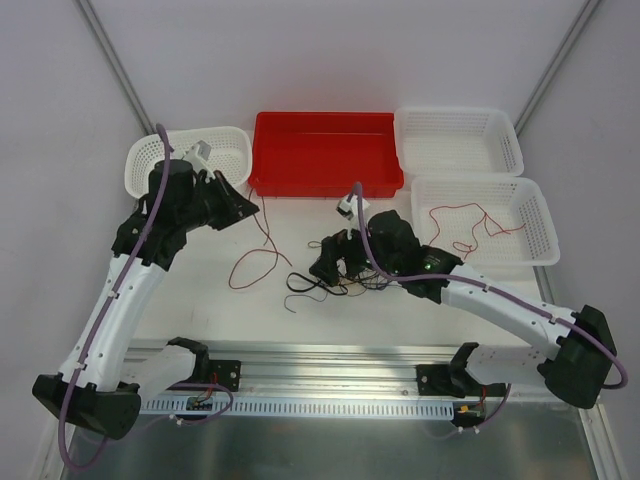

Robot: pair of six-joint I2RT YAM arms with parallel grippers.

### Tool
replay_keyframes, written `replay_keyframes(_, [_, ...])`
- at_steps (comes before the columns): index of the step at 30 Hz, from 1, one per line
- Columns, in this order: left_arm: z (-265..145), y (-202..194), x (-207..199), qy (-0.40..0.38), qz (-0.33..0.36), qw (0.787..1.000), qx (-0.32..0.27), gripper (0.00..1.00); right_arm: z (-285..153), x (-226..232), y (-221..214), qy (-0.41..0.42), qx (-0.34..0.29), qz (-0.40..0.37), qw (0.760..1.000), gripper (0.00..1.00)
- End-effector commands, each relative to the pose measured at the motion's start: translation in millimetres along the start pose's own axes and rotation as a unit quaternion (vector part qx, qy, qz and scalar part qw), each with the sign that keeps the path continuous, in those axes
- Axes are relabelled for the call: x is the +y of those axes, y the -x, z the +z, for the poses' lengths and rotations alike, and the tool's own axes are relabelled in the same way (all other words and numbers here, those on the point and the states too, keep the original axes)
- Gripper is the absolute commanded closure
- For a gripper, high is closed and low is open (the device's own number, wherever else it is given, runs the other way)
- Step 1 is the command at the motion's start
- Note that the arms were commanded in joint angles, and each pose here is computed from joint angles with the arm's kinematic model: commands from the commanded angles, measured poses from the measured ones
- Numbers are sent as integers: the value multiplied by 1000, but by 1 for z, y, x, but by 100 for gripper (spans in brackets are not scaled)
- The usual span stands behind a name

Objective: Untangle the cables

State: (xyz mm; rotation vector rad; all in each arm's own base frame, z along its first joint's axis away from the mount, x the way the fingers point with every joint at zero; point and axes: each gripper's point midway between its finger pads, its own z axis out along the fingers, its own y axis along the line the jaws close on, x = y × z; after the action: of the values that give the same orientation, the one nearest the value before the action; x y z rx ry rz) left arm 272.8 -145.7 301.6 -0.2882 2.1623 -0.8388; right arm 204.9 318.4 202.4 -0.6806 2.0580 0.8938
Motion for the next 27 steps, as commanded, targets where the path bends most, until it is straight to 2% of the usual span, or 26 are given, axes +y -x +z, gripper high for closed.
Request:
replay_keyframes(1, [6, 8, -19, -35, -49, 998, -35, 100, 9, 36, 27, 71, -60, -36, 995, 8])
replay_keyframes(4, [9, 4, -22, -45, -65, 996, -40, 100, 20, 52, 35, 100, -79, -46, 991, 9])
replay_keyframes(10, [12, -1, -24, -55, -86, 994, -45, 100, 59, 65, 30, 131, -71, -47, 988, 14])
replay_keyframes(19, [10, -9, -24, -67, -95, 992, -42, 100, 96, 54, 35, 103, -78, -42, 991, 23])
replay_keyframes(22, [9, -12, -22, -69, -99, 992, -40, 100, 103, 54, 37, 102, -75, -39, 991, 30])
replay_keyframes(25, [7, -11, -23, -72, -96, 992, -44, 100, 107, 53, 37, 96, -78, -35, 992, 48])
replay_keyframes(26, [7, -12, -22, -72, -94, 992, -44, 100, 108, 51, 36, 94, -77, -34, 992, 61])
replay_keyframes(27, [7, -12, -22, -71, -88, 993, -45, 100, 107, 52, 37, 95, -78, -34, 992, 68])
